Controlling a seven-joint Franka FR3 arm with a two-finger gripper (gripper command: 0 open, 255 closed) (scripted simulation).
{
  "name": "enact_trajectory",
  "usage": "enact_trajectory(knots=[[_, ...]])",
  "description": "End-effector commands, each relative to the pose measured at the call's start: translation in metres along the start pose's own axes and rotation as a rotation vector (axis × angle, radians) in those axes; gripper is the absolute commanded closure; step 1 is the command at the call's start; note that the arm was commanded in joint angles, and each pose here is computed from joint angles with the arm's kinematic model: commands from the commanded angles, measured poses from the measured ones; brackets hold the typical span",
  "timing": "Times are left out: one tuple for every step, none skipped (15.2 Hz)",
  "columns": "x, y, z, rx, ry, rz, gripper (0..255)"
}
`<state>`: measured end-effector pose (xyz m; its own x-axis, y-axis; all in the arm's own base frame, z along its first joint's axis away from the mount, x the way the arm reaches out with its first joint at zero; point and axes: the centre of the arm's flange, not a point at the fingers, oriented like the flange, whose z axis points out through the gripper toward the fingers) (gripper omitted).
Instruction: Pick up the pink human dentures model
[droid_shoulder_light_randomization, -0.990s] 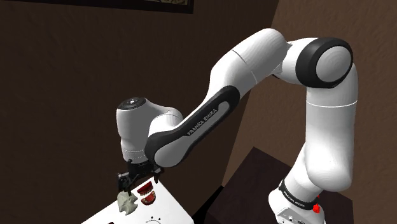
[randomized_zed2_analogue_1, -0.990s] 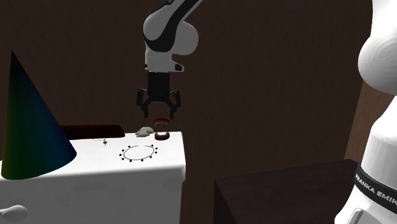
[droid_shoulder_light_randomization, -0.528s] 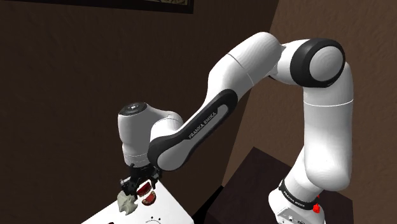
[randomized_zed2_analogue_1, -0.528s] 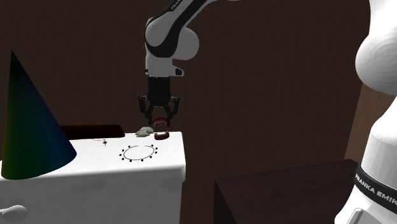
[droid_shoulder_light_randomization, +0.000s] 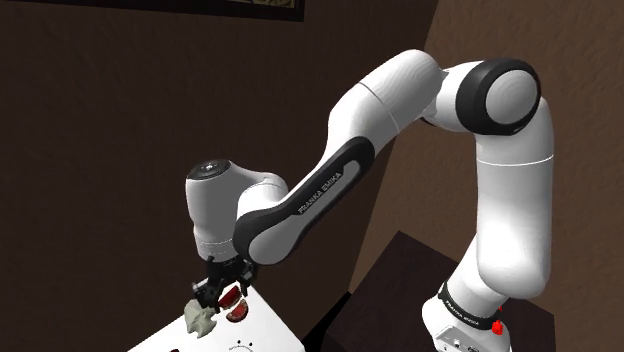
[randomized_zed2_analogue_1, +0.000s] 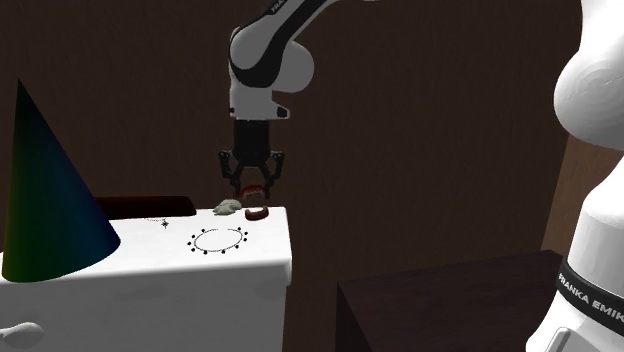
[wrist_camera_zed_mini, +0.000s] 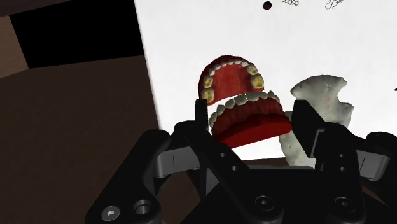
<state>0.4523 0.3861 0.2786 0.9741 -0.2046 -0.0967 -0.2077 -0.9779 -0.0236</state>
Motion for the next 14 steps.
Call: enact_trajectory(knots=[[0.007, 0.002, -0.013, 0.007, 0.010, -0.095, 255], [0.007, 0.002, -0.018, 0.007, 0.010, -0.095, 255], [0.006, 0.002, -0.023, 0.007, 0.010, -0.095, 255], [0.006, 0.002, -0.029, 0.007, 0.010, -0.095, 255], [0.005, 0.001, -0.034, 0.007, 0.010, -0.095, 255], [0.005, 0.001, -0.039, 0.007, 0.010, -0.095, 255], [0.004, 0.001, -0.044, 0.007, 0.010, -0.095, 255], [0.004, 0.001, -0.050, 0.007, 0.010, -0.095, 255], [0.003, 0.001, -0.055, 0.007, 0.010, -0.095, 255], [0.003, 0.001, -0.060, 0.007, 0.010, -0.095, 255], [0.002, 0.001, -0.065, 0.007, 0.010, -0.095, 255], [0.002, 0.001, -0.071, 0.007, 0.010, -0.095, 255], [0.001, 0.001, -0.071, 0.007, 0.010, -0.095, 255], [0.001, 0.001, -0.071, 0.007, 0.010, -0.095, 255]])
